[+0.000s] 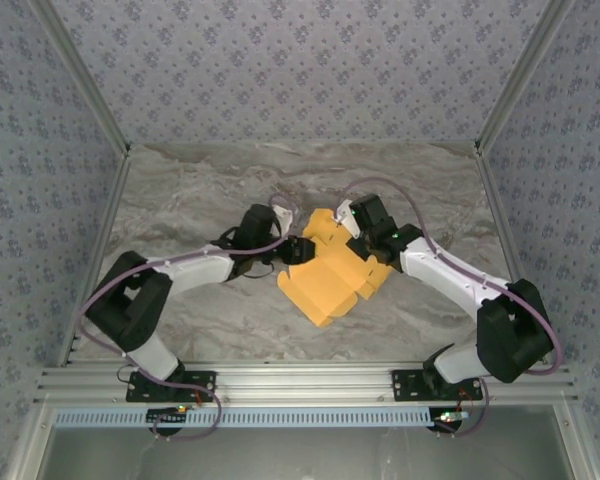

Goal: Fold the paper box

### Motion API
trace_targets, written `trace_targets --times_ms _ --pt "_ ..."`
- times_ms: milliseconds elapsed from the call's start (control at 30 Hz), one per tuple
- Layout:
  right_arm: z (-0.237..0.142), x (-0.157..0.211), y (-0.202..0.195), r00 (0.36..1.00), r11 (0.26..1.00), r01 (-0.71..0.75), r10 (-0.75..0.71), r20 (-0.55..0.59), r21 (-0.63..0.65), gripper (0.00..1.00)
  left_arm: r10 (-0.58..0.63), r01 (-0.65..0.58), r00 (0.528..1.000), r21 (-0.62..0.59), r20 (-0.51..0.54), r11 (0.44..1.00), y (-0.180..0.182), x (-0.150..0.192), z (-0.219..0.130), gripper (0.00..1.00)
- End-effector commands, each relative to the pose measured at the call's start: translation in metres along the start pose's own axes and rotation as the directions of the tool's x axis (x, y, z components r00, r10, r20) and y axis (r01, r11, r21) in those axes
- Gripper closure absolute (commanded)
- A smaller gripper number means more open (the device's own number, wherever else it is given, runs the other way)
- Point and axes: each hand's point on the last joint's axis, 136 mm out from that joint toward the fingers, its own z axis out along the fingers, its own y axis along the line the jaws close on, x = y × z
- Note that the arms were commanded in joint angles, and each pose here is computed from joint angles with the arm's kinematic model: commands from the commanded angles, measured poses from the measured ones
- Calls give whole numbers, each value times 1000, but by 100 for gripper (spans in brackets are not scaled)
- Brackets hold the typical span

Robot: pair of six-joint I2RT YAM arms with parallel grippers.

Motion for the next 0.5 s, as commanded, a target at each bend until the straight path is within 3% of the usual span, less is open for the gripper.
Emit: trace_targets --times_ms 0,200,467 --pt "-3 -1 -9 994 994 -106 106 3 -28 100 1 -4 996 34 89 999 -13 -15 25 63" --pt "-1 1 -16 985 983 -172 173 16 -71 100 53 -54 997 21 57 998 -21 -1 73 67" --pt "1 7 -20 978 976 -205 206 2 -78 100 86 -86 996 -19 3 996 -10 17 104 79"
